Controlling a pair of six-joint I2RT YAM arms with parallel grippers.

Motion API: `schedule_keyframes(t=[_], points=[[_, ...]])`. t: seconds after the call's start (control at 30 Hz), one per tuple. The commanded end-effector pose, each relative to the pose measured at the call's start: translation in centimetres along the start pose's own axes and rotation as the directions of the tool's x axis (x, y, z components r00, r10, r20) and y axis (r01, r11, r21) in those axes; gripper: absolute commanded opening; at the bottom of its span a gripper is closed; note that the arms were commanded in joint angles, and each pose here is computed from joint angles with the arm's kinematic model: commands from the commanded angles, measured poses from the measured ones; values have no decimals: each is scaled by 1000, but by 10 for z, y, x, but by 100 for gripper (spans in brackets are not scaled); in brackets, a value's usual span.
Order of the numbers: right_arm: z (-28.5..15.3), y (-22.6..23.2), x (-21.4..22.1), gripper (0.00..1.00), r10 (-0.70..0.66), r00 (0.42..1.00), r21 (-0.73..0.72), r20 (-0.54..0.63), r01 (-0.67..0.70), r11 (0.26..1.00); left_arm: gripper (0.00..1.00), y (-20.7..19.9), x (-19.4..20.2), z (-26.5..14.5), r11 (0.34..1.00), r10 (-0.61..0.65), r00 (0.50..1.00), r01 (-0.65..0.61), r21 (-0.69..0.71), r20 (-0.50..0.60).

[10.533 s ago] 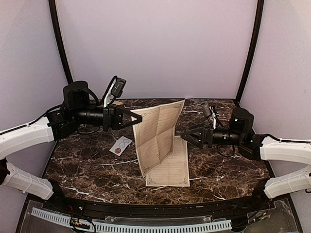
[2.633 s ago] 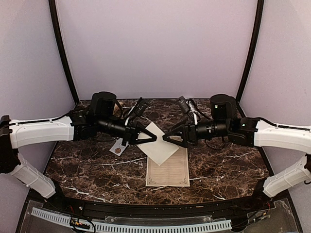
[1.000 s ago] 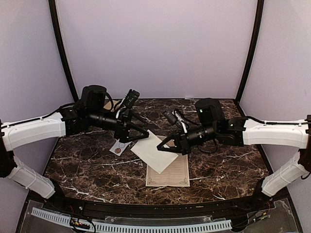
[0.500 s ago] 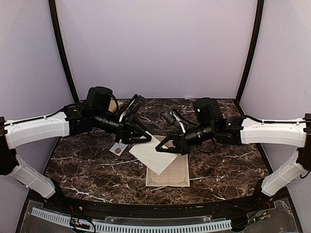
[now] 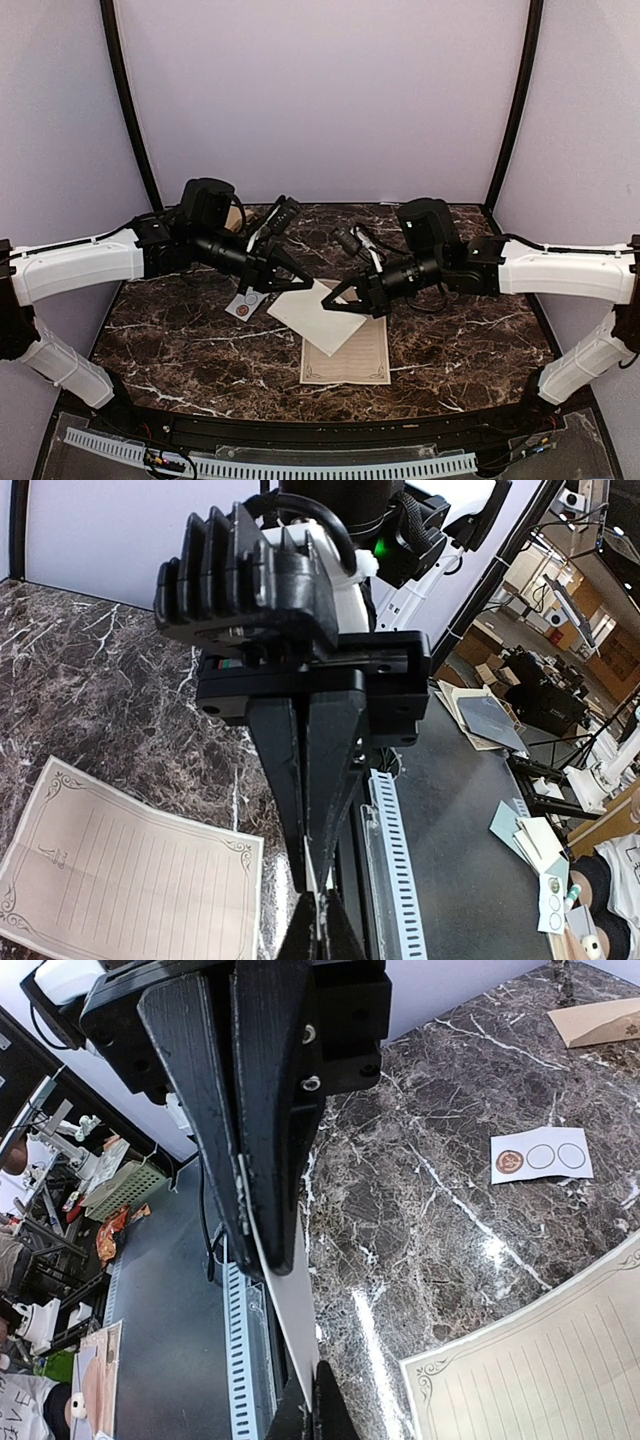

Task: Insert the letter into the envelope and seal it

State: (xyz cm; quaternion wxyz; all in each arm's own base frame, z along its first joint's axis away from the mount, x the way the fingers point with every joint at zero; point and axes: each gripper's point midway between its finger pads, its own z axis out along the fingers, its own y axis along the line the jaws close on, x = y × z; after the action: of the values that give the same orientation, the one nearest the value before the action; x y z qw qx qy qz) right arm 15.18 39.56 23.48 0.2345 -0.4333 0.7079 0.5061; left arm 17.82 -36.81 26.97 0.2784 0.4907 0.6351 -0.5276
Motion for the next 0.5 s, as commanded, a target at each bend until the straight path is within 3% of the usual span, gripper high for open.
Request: schedule_keyframes(t=[0.0,0.13,0.2,0.37,0.47], points=[[-13,8,-19,6,-46,997,41,63,43,998,0,-8,-14,-6,999,41,999,-40,-10,28],[-22,11,-31,53,-66,987,59,147,58,997,0,-8,-38,-19,995,48,988,-34,-96,144],[-30,8,-38,68,-70,977,90,202,53,995,0,-11,-54,-29,992,48,974,-20,-127,221],[-54,3,-54,87,-44,926,128,374,-4,992,0,-23,-90,-56,987,71,897,1,-163,436],[-64,9,-58,96,-27,885,80,465,-12,997,0,-25,-99,-67,984,61,862,31,-173,504]])
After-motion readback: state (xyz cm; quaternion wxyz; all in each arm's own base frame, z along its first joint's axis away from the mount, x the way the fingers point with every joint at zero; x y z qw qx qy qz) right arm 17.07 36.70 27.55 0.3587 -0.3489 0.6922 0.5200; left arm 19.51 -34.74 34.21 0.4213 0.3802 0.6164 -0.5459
